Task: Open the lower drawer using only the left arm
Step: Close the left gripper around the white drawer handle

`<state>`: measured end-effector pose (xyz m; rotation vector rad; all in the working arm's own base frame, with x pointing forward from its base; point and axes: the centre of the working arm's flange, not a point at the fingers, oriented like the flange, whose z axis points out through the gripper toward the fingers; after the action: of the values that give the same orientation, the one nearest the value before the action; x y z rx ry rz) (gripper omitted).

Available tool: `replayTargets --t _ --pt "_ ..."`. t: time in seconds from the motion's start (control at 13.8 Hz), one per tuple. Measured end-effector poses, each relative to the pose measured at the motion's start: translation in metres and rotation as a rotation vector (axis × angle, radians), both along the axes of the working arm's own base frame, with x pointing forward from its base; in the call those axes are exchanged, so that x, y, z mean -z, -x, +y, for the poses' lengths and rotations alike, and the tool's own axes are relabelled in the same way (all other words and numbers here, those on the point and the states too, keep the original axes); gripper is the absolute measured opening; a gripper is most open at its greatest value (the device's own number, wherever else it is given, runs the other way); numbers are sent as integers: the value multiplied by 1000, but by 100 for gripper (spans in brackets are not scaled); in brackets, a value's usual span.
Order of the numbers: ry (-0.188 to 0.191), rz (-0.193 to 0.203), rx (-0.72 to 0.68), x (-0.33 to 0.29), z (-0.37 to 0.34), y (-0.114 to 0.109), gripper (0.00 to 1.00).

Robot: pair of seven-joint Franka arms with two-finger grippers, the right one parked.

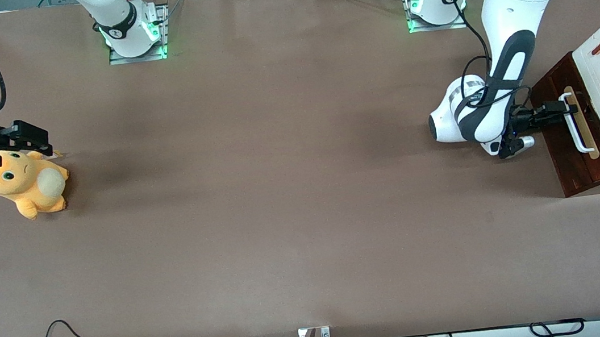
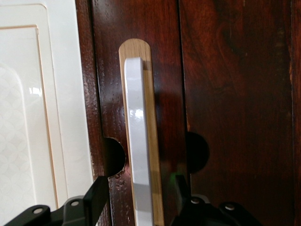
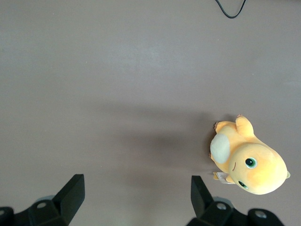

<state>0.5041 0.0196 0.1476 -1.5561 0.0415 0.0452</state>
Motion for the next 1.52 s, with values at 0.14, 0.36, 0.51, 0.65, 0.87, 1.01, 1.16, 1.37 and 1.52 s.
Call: replayTargets --t 0.14,0.36,0.51,0.65,0.87,1.01,1.16,1.37,1.52 --pt "-3 -6 9 -1 0 -3 50" --pt "-13 -10 30 -2 0 -6 49" --pt "-15 -8 31 -1 1 -6 49" --pt "-17 -6 32 0 2 -6 49" --pt "-27 -6 42 1 8 -8 49" --pt "-28 -7 39 1 10 -9 47" --pt "-28 -7 39 1 10 -9 41" --pt "-33 -7 51 1 10 -10 37" --pt "-34 -5 52 2 11 -10 37"
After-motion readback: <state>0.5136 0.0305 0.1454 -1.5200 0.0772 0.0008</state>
